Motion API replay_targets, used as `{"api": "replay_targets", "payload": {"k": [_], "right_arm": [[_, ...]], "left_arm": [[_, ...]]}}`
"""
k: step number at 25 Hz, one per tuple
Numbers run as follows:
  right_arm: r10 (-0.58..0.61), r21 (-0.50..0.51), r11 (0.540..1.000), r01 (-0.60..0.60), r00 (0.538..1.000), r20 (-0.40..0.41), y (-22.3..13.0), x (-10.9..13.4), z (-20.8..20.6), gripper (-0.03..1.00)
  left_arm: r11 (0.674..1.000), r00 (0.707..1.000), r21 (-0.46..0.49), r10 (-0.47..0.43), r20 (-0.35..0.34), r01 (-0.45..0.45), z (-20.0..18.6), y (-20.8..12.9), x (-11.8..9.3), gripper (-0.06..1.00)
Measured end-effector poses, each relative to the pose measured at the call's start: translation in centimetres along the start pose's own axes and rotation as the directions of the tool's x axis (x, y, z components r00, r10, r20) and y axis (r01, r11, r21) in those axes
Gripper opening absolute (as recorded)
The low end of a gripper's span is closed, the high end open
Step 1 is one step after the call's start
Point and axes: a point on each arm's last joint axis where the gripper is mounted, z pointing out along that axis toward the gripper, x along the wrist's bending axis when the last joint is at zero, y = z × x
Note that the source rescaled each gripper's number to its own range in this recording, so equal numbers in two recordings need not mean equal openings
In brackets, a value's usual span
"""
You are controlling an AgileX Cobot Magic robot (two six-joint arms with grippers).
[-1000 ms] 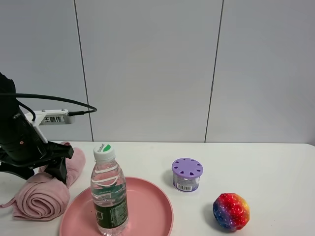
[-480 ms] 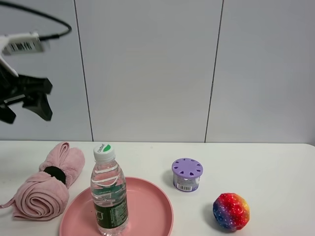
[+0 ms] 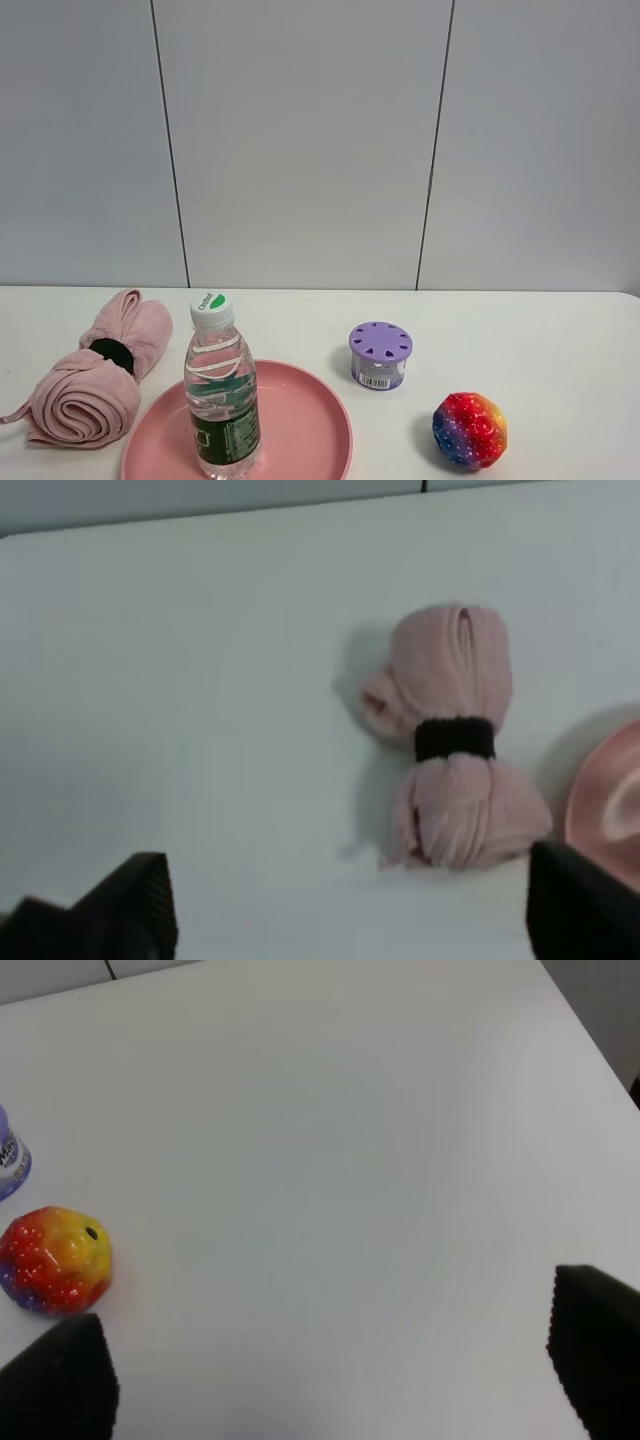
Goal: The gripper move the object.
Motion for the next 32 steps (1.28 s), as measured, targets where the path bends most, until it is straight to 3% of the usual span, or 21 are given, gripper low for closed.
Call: {"api": "replay_targets", "payload": {"k": [5, 11, 15, 20, 26, 32], "right_arm": [[0.0, 0.0, 1.0, 0.0, 1.0, 0.0, 0.0, 0.0, 0.0, 1.0], [0.0, 0.0, 1.0, 0.0, 1.0, 0.0, 0.0, 0.0, 0.0, 1.0], [0.0, 0.0, 1.0, 0.0, 1.0, 0.0, 0.0, 0.0, 0.0, 1.0], [0.0, 0.0, 1.0, 0.0, 1.0, 0.0, 0.0, 0.0, 0.0, 1.0], [0.0, 0.0, 1.0, 0.0, 1.0, 0.0, 0.0, 0.0, 0.0, 1.0], [0.0, 0.0, 1.0, 0.0, 1.0, 0.0, 0.0, 0.0, 0.0, 1.0]], "left_arm": [[0.999, 1.0, -0.046, -0.006, -0.008, 0.005, -4.1, -4.1, 1.1, 0.52], [0.984, 1.0, -0.177, -0.028, 0.006, 0.029, -7.5, -10.0, 2.1, 0.69], [0.969, 0.998, -0.239, -0.053, 0.039, 0.061, -8.6, -13.6, 2.4, 0.72], [0.962, 0.994, -0.25, -0.102, 0.044, 0.11, -8.7, -17.4, 2.8, 0.72], [0.972, 0.995, -0.213, -0.095, 0.032, 0.1, -7.1, -18.5, 2.7, 0.72], [0.967, 0.995, -0.235, -0.093, 0.031, 0.098, -4.6, -18.7, 1.8, 0.72]]}}
